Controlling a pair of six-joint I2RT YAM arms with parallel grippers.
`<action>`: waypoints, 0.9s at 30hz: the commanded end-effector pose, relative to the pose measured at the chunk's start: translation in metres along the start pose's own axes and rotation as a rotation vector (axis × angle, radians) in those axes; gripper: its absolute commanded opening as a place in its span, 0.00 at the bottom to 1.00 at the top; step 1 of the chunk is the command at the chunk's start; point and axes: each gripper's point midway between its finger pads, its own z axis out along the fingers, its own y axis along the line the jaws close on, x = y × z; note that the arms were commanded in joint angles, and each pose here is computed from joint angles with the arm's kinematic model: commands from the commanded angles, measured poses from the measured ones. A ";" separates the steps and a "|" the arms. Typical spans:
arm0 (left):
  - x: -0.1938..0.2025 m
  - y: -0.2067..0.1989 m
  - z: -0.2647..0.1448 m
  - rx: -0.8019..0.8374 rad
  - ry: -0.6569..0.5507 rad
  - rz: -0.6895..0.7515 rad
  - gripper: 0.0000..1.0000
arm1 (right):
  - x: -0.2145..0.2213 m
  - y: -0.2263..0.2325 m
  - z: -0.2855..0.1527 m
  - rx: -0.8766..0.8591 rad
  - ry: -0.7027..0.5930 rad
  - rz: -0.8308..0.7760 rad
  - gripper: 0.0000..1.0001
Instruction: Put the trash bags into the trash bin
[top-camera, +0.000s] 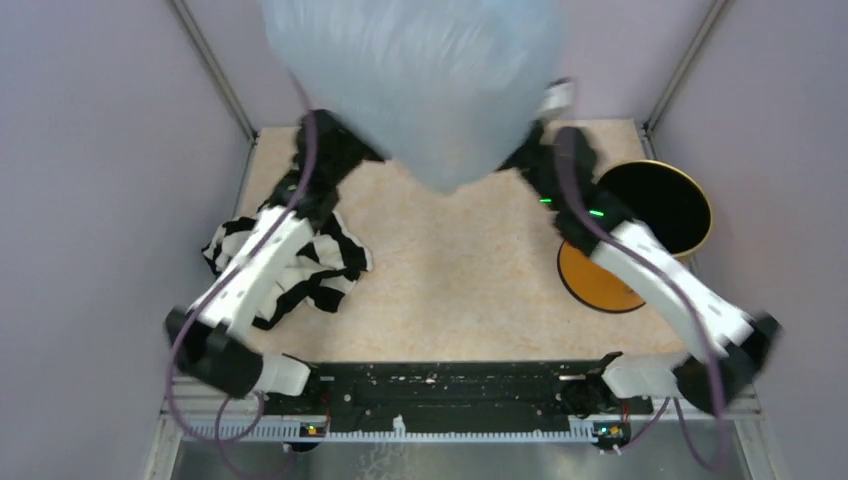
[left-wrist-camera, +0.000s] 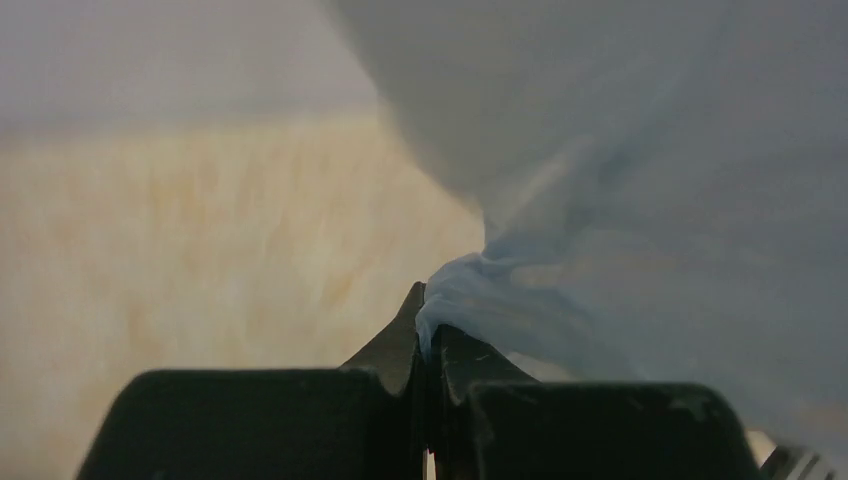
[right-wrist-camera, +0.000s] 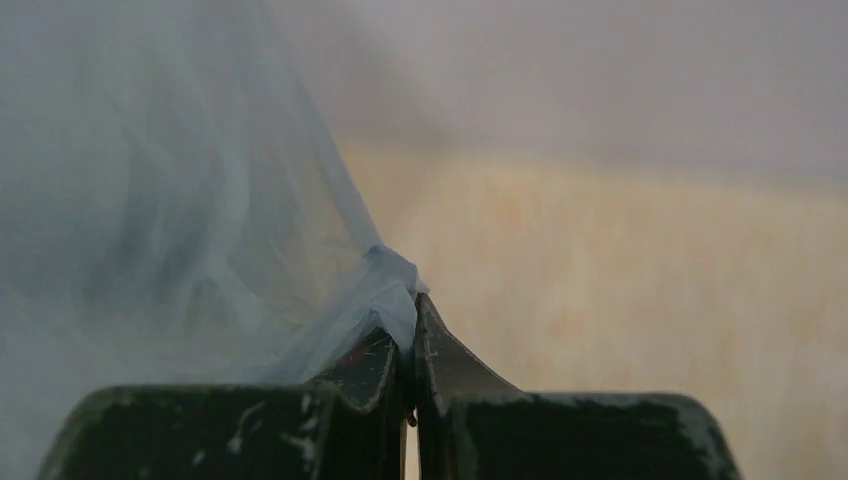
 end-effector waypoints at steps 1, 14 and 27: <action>0.217 0.082 -0.018 -0.237 0.601 -0.172 0.00 | 0.297 -0.086 -0.041 0.249 0.797 -0.009 0.00; 0.168 0.064 -0.035 -0.201 0.477 -0.121 0.00 | 0.186 -0.068 -0.014 0.232 0.609 -0.104 0.00; 0.061 0.025 0.003 -0.055 0.206 -0.016 0.00 | 0.089 -0.057 0.016 0.240 0.435 -0.247 0.00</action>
